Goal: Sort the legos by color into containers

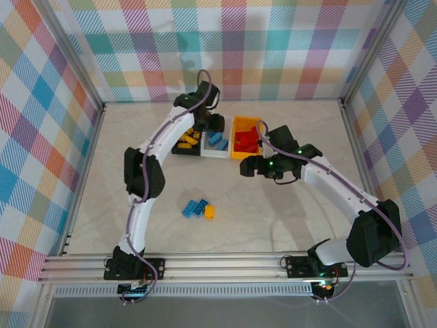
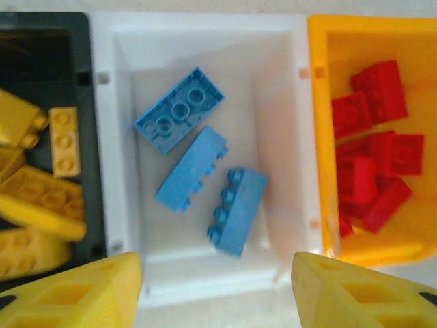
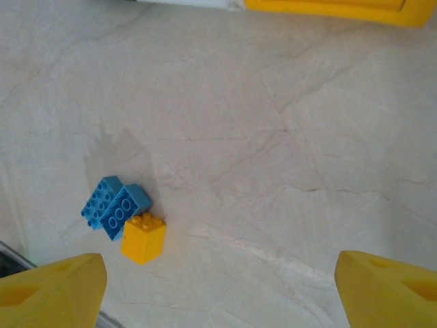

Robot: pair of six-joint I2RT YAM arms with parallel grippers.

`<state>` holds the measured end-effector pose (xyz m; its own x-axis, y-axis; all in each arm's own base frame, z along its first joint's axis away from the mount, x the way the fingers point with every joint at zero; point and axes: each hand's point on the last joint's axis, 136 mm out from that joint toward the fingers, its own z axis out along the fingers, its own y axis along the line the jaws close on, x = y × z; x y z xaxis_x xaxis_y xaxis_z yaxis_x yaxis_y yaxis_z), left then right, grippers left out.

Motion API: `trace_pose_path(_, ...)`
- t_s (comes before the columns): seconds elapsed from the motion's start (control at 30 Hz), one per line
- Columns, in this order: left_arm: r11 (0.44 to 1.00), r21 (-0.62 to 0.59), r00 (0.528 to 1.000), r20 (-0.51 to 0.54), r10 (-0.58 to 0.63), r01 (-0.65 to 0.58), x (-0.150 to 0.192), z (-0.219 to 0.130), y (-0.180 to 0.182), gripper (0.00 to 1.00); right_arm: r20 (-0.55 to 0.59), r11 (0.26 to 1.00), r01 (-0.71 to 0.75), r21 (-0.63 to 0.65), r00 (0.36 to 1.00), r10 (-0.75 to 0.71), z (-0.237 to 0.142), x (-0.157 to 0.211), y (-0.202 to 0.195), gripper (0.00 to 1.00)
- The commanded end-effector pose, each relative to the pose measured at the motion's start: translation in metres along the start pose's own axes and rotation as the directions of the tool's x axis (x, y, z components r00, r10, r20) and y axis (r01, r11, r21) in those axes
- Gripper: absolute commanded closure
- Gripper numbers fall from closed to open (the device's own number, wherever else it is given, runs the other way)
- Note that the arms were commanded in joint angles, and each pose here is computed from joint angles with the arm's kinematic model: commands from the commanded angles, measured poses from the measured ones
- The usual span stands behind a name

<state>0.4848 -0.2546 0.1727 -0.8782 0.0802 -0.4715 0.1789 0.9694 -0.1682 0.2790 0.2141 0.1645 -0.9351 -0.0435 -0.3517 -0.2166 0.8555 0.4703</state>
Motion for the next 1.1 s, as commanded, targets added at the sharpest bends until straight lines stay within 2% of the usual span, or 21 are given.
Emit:
trace_pose_path(0.0, 1.0, 0.029, 1.0, 0.012, 0.009, -0.01, 0.015, -0.051, -0.003, 0.38, -0.065, 0.997, -0.054, -0.048, 0.997, 0.05, 0.011, 0.012, 0.006, 0.13)
trace_pose_path(0.17, 0.999, 0.034, 0.998, -0.058, -0.03, 0.032, 0.075, -0.076, 0.016, 0.34, -0.16, 0.996, 0.013, -0.09, 0.987, -0.028, 0.032, 0.034, 0.03, 0.15)
trace_pose_path(0.37, 0.991, -0.007, 0.973, -0.19, -0.132, 0.133, 0.178, -0.085, 0.054, 0.3, -0.299, 0.994, 0.094, -0.052, 0.948, -0.105, 0.071, 0.079, 0.059, 0.16)
trace_pose_path(0.5, 0.981, -0.061, 0.958, -0.211, -0.192, 0.183, 0.228, -0.09, 0.08, 0.29, -0.349, 0.988, 0.141, -0.058, 0.925, -0.152, 0.092, 0.101, 0.083, 0.17)
trace_pose_path(0.63, 0.96, -0.098, 0.948, -0.159, -0.275, 0.262, 0.246, -0.1, 0.102, 0.27, -0.384, 0.983, 0.18, -0.044, 0.905, -0.183, 0.107, 0.115, 0.097, 0.17)
trace_pose_path(0.8, 0.932, -0.086, 0.926, -0.109, -0.361, 0.353, 0.248, -0.112, 0.119, 0.25, -0.408, 0.98, 0.199, -0.024, 0.893, -0.191, 0.12, 0.124, 0.101, 0.18)
trace_pose_path(1.07, 0.923, -0.07, 0.916, -0.116, -0.383, 0.377, 0.249, -0.117, 0.126, 0.25, -0.424, 0.98, 0.198, 0.028, 0.89, -0.168, 0.136, 0.122, 0.099, 0.21)
